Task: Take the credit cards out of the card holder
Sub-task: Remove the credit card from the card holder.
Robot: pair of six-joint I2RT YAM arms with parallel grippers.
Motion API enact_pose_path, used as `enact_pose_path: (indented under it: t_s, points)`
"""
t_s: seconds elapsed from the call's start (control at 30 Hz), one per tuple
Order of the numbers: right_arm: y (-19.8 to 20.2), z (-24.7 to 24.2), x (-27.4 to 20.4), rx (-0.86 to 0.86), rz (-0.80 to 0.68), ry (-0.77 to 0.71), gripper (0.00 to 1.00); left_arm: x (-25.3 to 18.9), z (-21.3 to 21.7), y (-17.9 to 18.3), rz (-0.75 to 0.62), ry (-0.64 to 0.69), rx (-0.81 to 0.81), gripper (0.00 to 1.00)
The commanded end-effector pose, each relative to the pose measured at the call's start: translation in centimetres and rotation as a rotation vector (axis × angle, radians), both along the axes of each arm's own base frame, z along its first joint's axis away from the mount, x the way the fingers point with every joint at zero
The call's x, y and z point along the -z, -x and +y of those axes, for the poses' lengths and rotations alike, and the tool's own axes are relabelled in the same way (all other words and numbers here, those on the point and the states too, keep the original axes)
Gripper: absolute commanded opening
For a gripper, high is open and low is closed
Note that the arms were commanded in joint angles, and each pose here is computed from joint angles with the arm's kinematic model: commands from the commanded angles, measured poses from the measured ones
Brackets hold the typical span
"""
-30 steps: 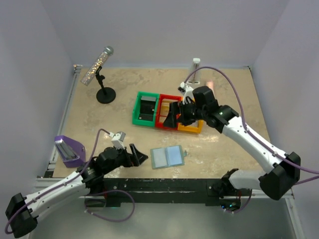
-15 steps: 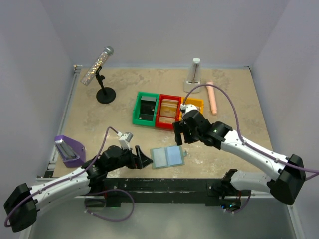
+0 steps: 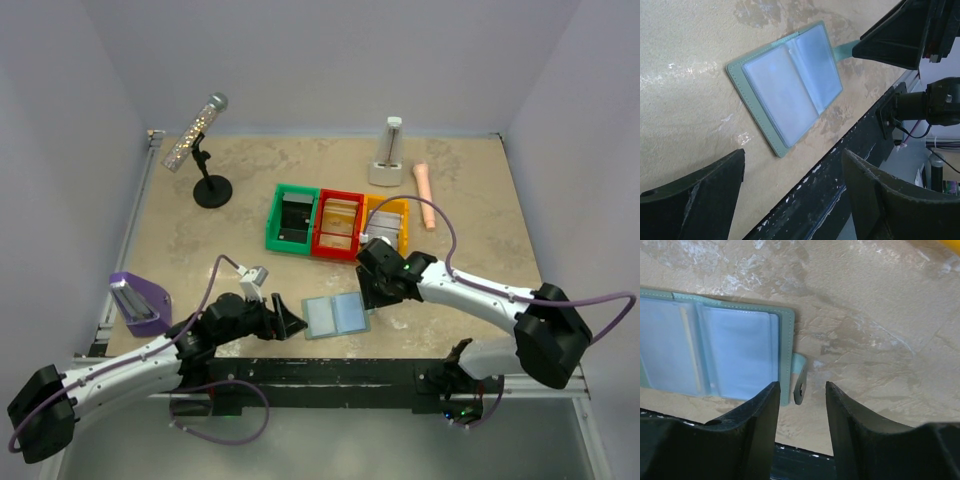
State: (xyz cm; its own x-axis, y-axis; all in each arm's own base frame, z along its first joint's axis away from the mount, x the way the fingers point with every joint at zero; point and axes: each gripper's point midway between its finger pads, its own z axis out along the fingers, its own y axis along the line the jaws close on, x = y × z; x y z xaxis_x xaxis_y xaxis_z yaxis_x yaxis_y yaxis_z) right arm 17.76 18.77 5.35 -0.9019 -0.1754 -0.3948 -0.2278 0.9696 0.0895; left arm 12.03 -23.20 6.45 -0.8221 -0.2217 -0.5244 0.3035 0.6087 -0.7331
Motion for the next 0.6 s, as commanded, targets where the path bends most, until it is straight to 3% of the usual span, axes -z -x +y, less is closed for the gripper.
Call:
enact_pose_path:
  t_s: [0.0, 0.17, 0.2, 0.27, 0.57]
  points:
    - [-0.3, 1.5, 0.2, 0.012, 0.003, -0.069, 0.43, -0.7, -0.7, 0.0, -0.011, 0.036, 0.017, 0.82]
    - [0.2, 1.6, 0.9, 0.003, 0.031, -0.069, 0.27, -1.5, -1.3, -0.3, -0.019, 0.056, 0.023, 0.78]
    - [0.3, 1.6, 0.9, 0.005, 0.03, -0.073, 0.15, -1.6, -1.4, -0.3, -0.018, 0.059, 0.024, 0.77]
    - [0.5, 1.2, 0.9, 0.013, 0.029, -0.069, 0.01, -2.1, -1.8, -0.5, -0.021, 0.075, 0.025, 0.76]
    - [1.9, 0.4, 0.7, 0.026, 0.033, -0.105, 0.0, -2.9, -4.0, -1.3, -0.005, 0.059, 0.034, 0.75]
